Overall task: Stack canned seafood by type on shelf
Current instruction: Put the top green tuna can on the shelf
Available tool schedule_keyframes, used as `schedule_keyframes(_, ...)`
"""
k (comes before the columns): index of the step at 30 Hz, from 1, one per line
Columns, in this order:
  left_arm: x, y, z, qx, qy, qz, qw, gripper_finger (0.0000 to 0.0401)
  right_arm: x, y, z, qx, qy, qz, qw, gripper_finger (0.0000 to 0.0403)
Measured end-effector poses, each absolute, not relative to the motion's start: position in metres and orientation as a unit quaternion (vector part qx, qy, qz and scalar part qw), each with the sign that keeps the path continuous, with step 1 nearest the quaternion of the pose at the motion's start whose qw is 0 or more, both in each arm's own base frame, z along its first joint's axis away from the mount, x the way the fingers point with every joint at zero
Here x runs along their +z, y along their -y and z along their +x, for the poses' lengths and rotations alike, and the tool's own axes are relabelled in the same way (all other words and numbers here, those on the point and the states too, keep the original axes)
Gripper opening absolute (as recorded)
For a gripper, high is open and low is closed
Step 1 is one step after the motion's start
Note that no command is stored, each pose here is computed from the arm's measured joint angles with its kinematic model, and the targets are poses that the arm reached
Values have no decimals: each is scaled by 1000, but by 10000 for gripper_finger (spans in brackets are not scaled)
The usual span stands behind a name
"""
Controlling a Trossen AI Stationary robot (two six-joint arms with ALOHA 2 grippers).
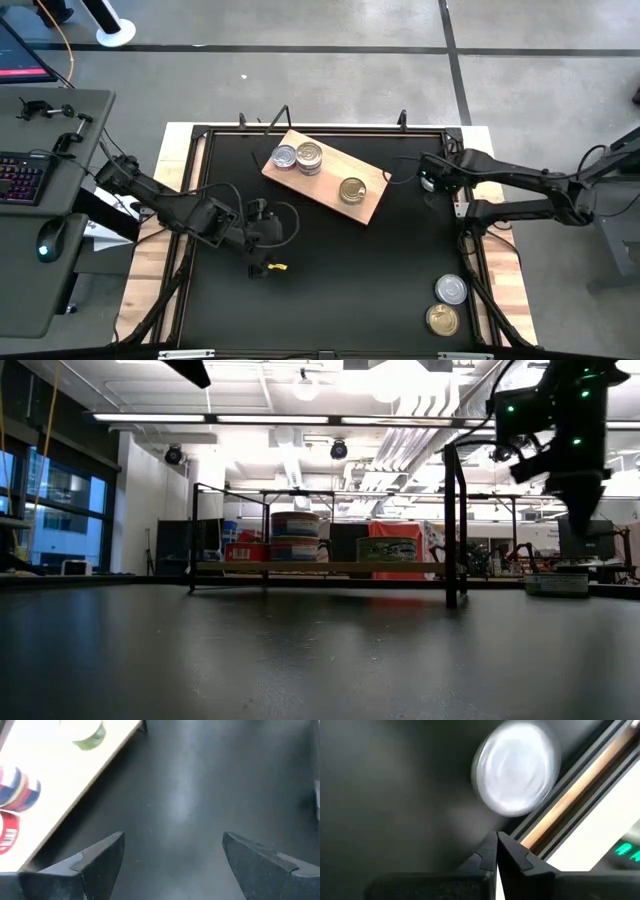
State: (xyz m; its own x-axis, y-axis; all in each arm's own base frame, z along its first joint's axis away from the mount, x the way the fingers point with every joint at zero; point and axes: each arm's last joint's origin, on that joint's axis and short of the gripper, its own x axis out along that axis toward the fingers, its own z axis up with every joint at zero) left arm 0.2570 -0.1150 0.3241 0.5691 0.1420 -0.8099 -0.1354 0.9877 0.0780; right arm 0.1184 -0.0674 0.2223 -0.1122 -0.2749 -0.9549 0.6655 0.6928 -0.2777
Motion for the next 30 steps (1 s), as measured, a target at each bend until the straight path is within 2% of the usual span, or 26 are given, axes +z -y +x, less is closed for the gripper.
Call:
schedule_keyframes(6,324,120,253,103,-450,5,887,329,217,72,127,-330,-658,149,661,0)
schedule_keyframes(10,324,120,252,119,-442,8,889,329,209,77,144,-325,-620,232,675,0)
schedule_keyframes(15,324,120,251,124,-444,7,888,329,198,85,150,-397,-621,244,631,0)
schedule_keyframes(21,324,120,251,124,-445,8,887,329,199,98,142,-450,-608,224,614,0)
schedule_keyframes(26,324,119,251,129,-442,11,888,329,179,106,130,-450,-596,289,599,0)
schedule_keyframes(30,324,120,251,128,-442,11,888,329,180,109,131,-471,-560,315,605,0)
